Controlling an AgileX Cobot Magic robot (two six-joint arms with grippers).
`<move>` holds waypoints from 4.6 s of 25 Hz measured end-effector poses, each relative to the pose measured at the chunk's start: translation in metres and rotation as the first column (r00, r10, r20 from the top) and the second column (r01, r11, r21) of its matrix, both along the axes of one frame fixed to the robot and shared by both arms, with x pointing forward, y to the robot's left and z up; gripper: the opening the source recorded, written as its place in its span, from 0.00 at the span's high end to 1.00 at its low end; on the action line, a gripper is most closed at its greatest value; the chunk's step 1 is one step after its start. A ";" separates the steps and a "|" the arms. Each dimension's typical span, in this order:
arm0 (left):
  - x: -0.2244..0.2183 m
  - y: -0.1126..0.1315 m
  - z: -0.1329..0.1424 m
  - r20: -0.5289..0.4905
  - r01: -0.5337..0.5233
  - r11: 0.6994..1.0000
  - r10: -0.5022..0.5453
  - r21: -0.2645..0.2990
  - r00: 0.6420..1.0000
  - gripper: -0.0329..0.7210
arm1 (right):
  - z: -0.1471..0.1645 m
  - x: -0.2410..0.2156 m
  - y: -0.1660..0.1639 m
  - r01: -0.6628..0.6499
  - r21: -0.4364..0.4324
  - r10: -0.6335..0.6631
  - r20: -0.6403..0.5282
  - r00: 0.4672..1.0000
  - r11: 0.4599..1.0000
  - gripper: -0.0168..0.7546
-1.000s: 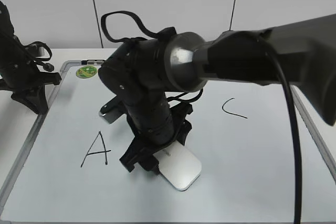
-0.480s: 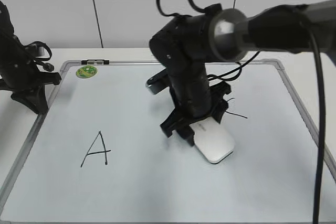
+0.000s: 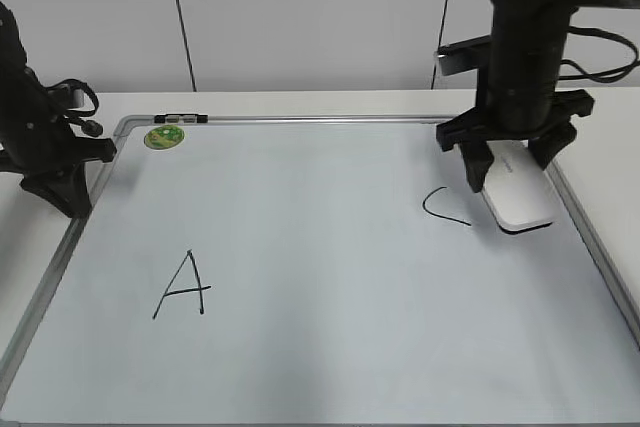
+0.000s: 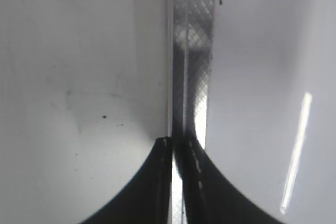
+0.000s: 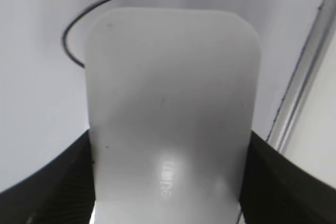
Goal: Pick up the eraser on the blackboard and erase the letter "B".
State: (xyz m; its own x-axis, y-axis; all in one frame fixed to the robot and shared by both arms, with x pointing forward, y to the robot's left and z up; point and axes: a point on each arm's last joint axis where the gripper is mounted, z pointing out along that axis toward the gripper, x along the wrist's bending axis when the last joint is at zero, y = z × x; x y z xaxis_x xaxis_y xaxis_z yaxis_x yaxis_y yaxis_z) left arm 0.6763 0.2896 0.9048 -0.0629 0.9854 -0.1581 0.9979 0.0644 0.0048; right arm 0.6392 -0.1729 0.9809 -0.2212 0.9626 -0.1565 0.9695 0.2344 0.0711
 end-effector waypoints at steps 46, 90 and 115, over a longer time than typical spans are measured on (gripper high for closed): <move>0.000 0.000 0.000 0.000 0.000 1.000 0.000 0.000 1.000 0.92 | -0.050 0.025 -0.102 0.211 0.106 -0.191 -0.171 0.967 0.972 0.30; -0.029 0.000 0.112 0.154 0.039 0.998 -0.046 0.046 0.987 0.33 | 0.023 0.013 -0.104 0.262 0.144 -0.264 -0.001 0.964 0.954 0.27; -0.302 0.005 0.174 0.625 -0.004 0.982 -0.118 0.190 0.772 0.33 | 0.084 -0.198 -0.080 0.122 0.241 -0.209 0.379 0.901 0.963 0.33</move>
